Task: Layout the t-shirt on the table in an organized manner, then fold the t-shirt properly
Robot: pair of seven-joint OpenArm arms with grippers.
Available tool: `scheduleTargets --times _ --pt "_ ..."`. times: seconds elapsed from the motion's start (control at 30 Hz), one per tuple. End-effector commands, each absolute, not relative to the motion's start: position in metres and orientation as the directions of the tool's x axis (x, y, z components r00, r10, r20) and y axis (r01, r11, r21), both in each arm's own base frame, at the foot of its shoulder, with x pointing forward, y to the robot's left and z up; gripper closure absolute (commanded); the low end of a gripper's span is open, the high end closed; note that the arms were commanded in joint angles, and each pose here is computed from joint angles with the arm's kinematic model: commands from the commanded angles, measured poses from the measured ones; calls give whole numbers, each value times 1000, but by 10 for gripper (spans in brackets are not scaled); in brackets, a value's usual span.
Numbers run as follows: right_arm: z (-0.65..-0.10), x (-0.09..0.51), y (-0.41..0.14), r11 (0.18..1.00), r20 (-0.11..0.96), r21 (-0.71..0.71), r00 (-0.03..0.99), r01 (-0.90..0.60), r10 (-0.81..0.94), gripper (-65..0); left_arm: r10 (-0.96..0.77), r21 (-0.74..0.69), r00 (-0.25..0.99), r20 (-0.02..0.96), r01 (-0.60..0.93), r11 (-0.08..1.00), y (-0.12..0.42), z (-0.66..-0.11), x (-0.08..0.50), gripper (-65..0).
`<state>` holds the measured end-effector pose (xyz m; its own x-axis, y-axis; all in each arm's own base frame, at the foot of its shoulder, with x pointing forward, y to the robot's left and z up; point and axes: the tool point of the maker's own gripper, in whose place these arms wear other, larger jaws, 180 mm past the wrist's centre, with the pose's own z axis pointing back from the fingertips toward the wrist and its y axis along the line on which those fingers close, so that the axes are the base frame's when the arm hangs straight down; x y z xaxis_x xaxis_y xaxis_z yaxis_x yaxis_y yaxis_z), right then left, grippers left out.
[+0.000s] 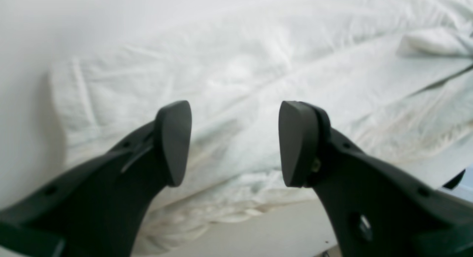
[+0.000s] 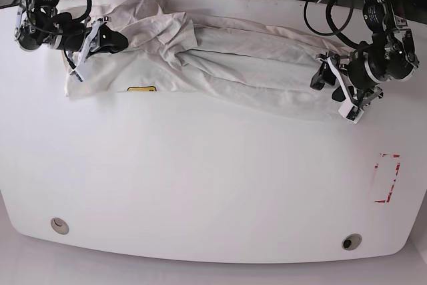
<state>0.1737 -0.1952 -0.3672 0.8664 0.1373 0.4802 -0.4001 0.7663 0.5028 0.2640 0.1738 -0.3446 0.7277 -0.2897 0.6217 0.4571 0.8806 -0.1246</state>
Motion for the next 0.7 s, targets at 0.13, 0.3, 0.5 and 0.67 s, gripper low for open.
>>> scheduleTargets --times 0.13,0.3,0.5,0.67 --pt "-370 186 -215 829 510 395 845 -395 159 -38 -266 -162 753 601 441 883 177 -356 254 -351" --pt "-380 193 -236 882 504 273 838 -385 210 -40 -274 -166 782 560 430 887 186 -367 241 -311" --pt "-402 209 -263 932 473 170 856 -322 209 -40 -278 -164 788 549 428 889 189 -370 238 -261" --pt "-425 218 -289 960 438 114 880 -255 182 -40 -272 -175 813 515 410 895 199 -380 235 -261"
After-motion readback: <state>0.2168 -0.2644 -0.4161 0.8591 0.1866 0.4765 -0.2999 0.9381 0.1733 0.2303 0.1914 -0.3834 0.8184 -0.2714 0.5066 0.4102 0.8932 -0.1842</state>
